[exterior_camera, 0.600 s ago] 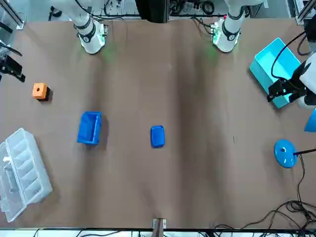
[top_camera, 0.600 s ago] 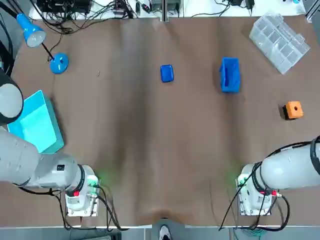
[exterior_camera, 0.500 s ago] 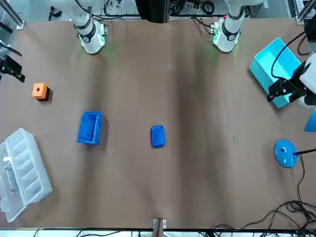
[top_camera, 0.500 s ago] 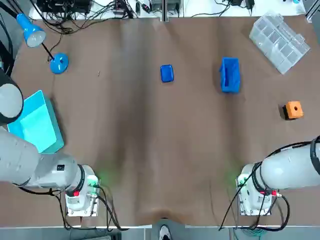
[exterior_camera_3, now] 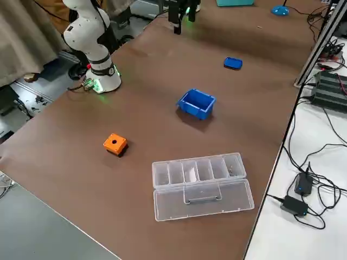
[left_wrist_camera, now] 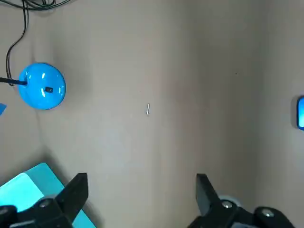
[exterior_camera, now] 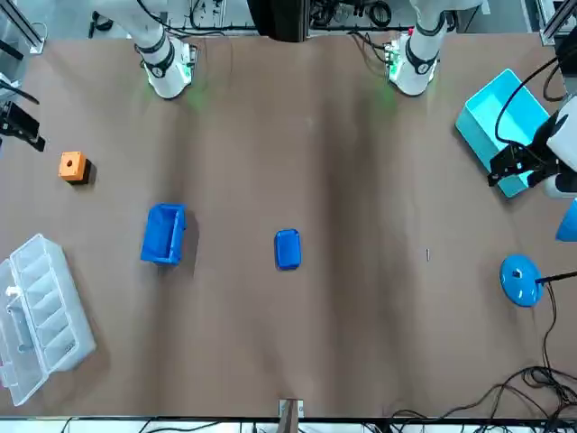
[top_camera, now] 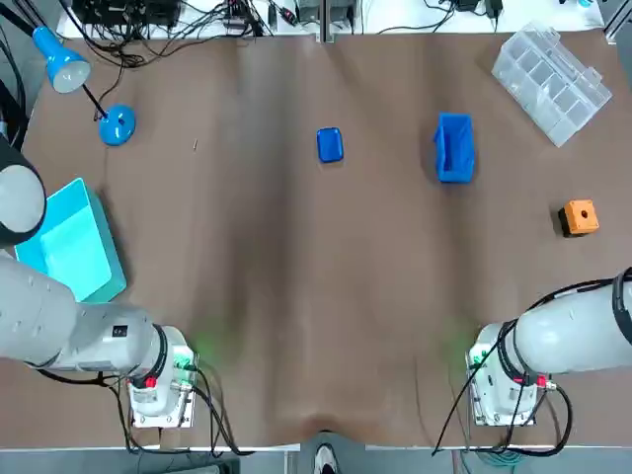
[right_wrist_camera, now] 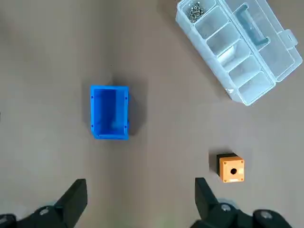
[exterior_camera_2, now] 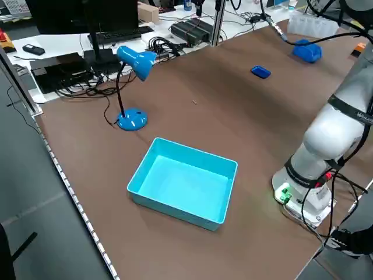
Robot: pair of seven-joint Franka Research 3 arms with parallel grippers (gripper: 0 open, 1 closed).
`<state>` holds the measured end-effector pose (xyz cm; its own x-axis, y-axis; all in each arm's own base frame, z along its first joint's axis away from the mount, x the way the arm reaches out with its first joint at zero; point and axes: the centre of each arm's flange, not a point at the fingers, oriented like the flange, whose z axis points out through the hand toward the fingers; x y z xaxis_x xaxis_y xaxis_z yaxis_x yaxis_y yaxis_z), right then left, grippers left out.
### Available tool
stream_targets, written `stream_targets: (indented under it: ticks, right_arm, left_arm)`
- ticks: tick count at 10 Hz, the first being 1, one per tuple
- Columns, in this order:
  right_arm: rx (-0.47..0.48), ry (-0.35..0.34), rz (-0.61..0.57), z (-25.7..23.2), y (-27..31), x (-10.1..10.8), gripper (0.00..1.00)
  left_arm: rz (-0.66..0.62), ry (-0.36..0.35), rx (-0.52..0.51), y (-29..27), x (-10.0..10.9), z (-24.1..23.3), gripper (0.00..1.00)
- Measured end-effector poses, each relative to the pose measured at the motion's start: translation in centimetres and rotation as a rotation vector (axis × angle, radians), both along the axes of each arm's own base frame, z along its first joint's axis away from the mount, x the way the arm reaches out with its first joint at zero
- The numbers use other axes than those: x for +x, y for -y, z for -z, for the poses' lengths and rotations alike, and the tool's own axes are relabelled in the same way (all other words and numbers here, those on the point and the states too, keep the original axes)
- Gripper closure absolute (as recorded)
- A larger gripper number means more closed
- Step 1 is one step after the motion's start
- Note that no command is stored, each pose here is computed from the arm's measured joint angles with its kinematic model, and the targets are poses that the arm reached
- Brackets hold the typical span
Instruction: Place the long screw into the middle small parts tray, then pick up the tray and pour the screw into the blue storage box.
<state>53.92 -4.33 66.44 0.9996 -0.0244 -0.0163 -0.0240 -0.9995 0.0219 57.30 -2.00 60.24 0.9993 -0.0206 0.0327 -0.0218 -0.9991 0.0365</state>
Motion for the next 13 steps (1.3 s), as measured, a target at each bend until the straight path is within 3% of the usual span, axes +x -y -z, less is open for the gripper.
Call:
stream_targets:
  ticks: [6,10,13]
  right_arm:
    - [0.0,-0.003,-0.005,0.2,-0.3,0.1,0.0]
    - [0.0,-0.003,-0.008,0.2,-0.4,0.1,0.0]
    - [0.0,-0.004,-0.007,0.2,-0.4,0.1,0.0]
  left_arm:
    - [-0.008,-0.032,0.001,-0.5,0.1,1.3,0.0]
    - [-0.025,-0.058,0.001,-1.4,1.6,8.2,0.0]
    - [-0.04,0.015,0.002,-2.1,2.5,13.7,0.0]
